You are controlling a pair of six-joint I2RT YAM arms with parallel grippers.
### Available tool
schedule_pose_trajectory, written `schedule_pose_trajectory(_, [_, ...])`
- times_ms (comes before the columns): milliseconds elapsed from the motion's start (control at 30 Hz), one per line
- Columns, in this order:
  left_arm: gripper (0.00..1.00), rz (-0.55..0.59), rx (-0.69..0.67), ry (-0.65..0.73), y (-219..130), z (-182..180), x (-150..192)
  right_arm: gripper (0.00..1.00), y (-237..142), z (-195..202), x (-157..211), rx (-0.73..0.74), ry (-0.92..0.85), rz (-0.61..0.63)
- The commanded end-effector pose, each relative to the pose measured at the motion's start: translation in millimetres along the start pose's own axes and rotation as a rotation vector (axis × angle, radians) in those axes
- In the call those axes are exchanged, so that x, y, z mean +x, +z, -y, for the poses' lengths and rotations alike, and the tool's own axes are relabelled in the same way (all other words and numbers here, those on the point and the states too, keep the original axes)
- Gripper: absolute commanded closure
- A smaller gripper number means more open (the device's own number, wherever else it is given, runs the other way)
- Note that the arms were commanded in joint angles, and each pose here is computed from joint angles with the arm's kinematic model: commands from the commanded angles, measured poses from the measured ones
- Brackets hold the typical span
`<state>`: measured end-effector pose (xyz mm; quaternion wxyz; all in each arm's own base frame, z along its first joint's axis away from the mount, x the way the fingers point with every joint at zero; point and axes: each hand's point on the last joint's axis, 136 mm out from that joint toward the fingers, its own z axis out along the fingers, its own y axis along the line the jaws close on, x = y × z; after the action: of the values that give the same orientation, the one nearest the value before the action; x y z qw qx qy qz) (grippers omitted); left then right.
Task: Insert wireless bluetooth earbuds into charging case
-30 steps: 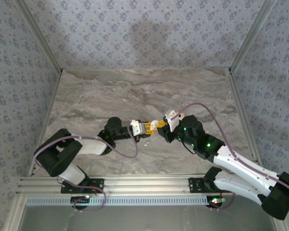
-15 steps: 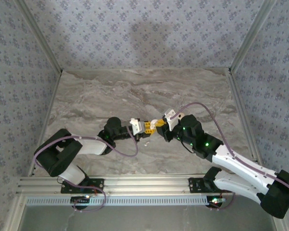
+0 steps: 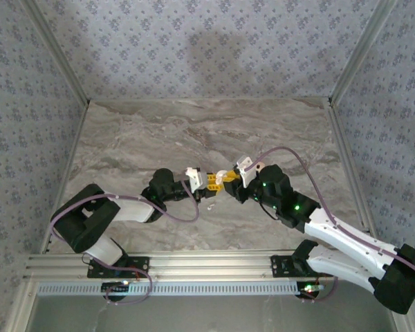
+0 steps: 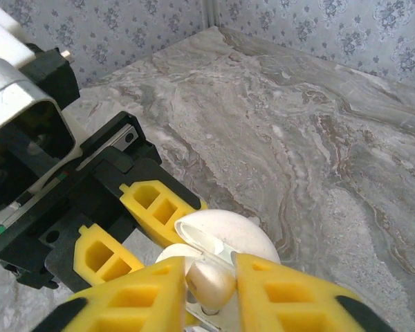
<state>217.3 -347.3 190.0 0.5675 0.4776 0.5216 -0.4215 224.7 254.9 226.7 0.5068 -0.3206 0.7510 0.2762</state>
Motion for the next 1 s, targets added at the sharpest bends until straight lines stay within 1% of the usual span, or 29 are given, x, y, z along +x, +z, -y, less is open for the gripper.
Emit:
schedule_pose_trajectory(0, [0.84,0.108,-0.001,0.057,7,-7,-36,0.67,-3,-2,9,-0.014,0.004,-0.027])
schedule_pose_trajectory(167, [0.84,0.095,0.001,0.061,8,-7,-33,0.52,-9,0,-4,-0.005,0.005,0.012])
schedule_pose_trajectory(267, [0.84,0.086,-0.001,0.064,7,-7,-31,0.45,-12,0,-11,-0.009,0.013,0.03])
schedule_pose_trajectory(433, [0.84,0.071,-0.005,0.063,8,-8,-27,0.37,-16,-3,-21,-0.031,0.027,0.056])
schedule_pose_trajectory(567, [0.83,0.055,-0.024,0.057,9,-11,-22,0.33,-22,-7,-32,-0.056,0.039,0.084])
schedule_pose_trajectory(700, [0.83,0.027,-0.062,0.049,10,-18,-13,0.31,-30,-8,-42,-0.066,0.069,0.108])
schedule_pose_trajectory(800, [0.83,0.009,-0.088,0.047,10,-24,-6,0.31,-35,-2,-44,-0.037,0.12,0.104])
schedule_pose_trajectory(967, [0.83,-0.02,-0.115,0.044,9,-28,3,0.32,-40,11,-36,0.033,0.224,0.063])
